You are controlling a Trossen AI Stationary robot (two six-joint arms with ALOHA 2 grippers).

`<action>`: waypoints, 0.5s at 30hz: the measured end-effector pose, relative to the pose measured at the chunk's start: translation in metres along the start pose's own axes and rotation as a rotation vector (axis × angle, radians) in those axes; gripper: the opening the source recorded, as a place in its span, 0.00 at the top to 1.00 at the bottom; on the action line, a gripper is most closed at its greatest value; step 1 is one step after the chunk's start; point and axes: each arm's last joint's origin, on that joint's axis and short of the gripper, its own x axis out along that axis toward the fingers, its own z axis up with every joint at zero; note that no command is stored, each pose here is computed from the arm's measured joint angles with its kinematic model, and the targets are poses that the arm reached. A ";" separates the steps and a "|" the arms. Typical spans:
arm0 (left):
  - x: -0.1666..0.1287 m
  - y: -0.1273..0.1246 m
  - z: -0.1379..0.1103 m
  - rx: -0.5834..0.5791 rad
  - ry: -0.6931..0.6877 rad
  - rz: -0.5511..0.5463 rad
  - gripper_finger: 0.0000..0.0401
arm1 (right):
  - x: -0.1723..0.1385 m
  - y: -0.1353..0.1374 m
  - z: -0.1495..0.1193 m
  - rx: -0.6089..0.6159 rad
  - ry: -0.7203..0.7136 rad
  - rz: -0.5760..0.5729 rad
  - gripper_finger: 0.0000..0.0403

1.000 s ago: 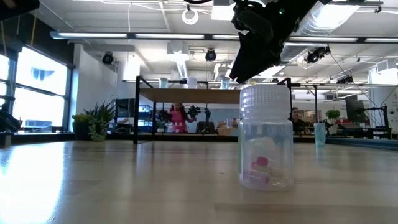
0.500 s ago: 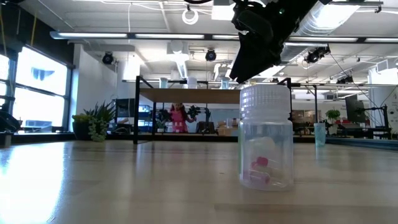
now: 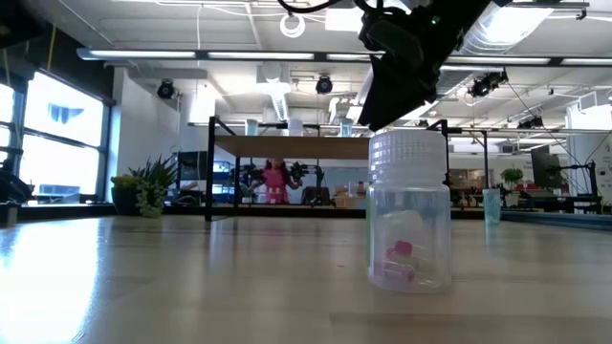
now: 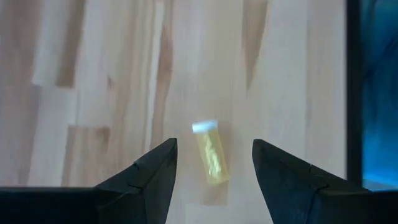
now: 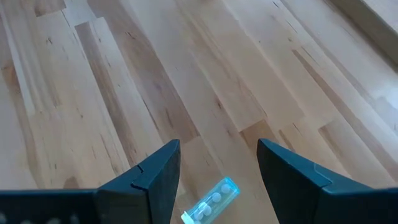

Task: Pick and place medicine bottles onto shelf by color
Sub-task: Put the bottom yellow pill bottle on the shelf aligned with the other yellow pill bottle

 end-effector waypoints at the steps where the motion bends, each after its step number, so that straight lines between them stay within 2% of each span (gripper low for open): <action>1: 0.004 -0.002 -0.001 0.009 0.022 0.008 0.51 | 0.000 0.000 0.000 -0.001 0.000 -0.005 0.49; 9: 0.034 -0.012 -0.009 0.048 0.153 0.080 0.51 | 0.000 -0.001 -0.001 -0.001 -0.001 -0.023 0.49; 15: 0.045 -0.015 -0.012 0.062 0.182 0.117 0.51 | 0.000 -0.001 -0.001 -0.001 -0.002 -0.023 0.49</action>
